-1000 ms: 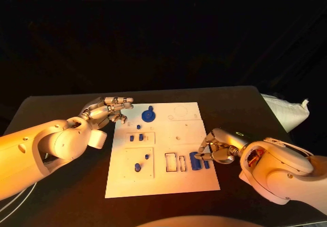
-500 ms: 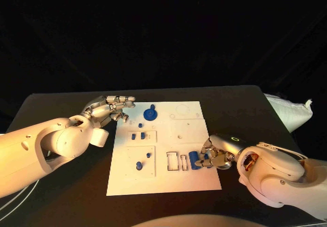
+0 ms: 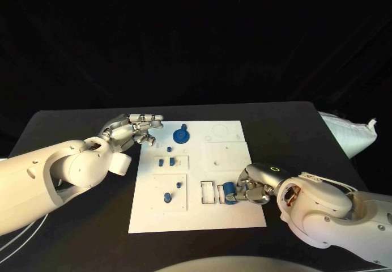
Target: Assemble the parts on the task board
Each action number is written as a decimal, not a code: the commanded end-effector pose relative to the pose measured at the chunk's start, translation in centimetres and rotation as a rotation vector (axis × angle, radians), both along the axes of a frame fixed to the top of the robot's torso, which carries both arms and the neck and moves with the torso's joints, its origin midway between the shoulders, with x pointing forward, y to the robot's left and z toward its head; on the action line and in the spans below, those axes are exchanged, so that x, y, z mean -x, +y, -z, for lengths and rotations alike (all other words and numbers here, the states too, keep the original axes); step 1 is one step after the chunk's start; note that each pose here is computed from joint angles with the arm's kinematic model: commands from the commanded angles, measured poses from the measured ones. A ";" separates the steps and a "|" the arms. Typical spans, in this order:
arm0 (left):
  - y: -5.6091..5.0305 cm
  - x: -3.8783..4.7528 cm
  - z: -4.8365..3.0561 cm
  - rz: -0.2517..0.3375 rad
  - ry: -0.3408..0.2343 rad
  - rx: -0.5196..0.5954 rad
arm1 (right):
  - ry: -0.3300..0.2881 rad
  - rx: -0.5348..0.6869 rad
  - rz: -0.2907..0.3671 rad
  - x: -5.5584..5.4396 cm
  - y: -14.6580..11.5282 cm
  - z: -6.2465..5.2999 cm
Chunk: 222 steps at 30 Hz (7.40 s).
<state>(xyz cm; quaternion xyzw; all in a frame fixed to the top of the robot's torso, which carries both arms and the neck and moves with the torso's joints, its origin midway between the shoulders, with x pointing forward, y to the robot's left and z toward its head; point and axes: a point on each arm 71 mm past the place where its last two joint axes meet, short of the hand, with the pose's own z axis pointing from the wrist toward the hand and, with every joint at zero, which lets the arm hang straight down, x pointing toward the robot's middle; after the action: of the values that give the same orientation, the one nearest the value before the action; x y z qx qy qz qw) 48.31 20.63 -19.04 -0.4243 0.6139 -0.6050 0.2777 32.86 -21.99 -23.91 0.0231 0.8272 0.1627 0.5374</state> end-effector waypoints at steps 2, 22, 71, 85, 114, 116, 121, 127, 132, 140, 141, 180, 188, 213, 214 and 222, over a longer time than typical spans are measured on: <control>-0.2 0.14 -0.06 0.021 0.000 0.007 | -0.002 0.011 0.040 0.0 0.1 0.4; -0.3 0.16 -0.03 0.025 0.003 0.007 | 0.022 0.057 0.020 -0.5 0.9 1.5; -0.7 0.36 0.04 0.052 0.017 0.006 | 0.058 -0.122 0.045 -1.0 3.9 -0.6; -0.8 0.39 0.03 0.057 0.017 0.004 | 0.036 -0.106 0.026 -1.5 4.7 -0.5; -1.0 0.39 0.08 0.065 0.019 -0.001 | 0.037 -0.087 0.003 -1.5 5.1 -0.4; -0.9 0.39 0.08 0.065 0.019 -0.001 | 0.034 -0.091 0.004 -1.5 5.2 -0.5; -0.9 0.40 0.07 0.064 0.019 -0.002 | 0.029 -0.098 0.003 -1.5 5.3 -0.6; -0.9 0.42 0.07 0.065 0.018 -0.003 | 0.028 -0.102 -0.006 -1.2 5.4 -0.8; -0.8 0.42 0.07 0.064 0.017 -0.004 | 0.024 -0.114 -0.016 -0.7 5.6 -1.2; -0.7 0.42 0.08 0.063 0.018 -0.005 | 0.009 -0.111 -0.024 -0.1 5.2 -1.8; -0.7 0.43 0.08 0.064 0.018 -0.005 | 0.009 -0.103 -0.023 -0.1 5.0 -1.8; -0.9 0.40 0.19 0.077 0.025 -0.005 | -0.038 -0.155 0.000 -0.9 6.0 -0.8; -1.1 0.48 0.24 0.086 0.033 -0.006 | -0.023 -0.166 0.016 -0.7 5.6 -0.9; -1.0 0.44 0.36 0.086 0.037 -0.009 | 0.049 -0.109 -0.008 -0.6 5.3 -0.4; -1.0 0.44 0.36 0.086 0.037 -0.009 | 0.049 -0.104 -0.011 -0.6 5.3 -0.4; -1.0 0.45 0.35 0.085 0.037 -0.010 | 0.026 -0.100 -0.012 -0.9 5.5 -0.3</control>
<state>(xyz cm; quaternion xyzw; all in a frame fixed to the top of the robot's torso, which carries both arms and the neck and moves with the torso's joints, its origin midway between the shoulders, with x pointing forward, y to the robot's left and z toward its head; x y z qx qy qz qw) 47.96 19.85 -19.48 -0.4138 0.6384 -0.5993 0.2491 33.79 -16.59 -23.63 0.0576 0.8269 0.2110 0.5180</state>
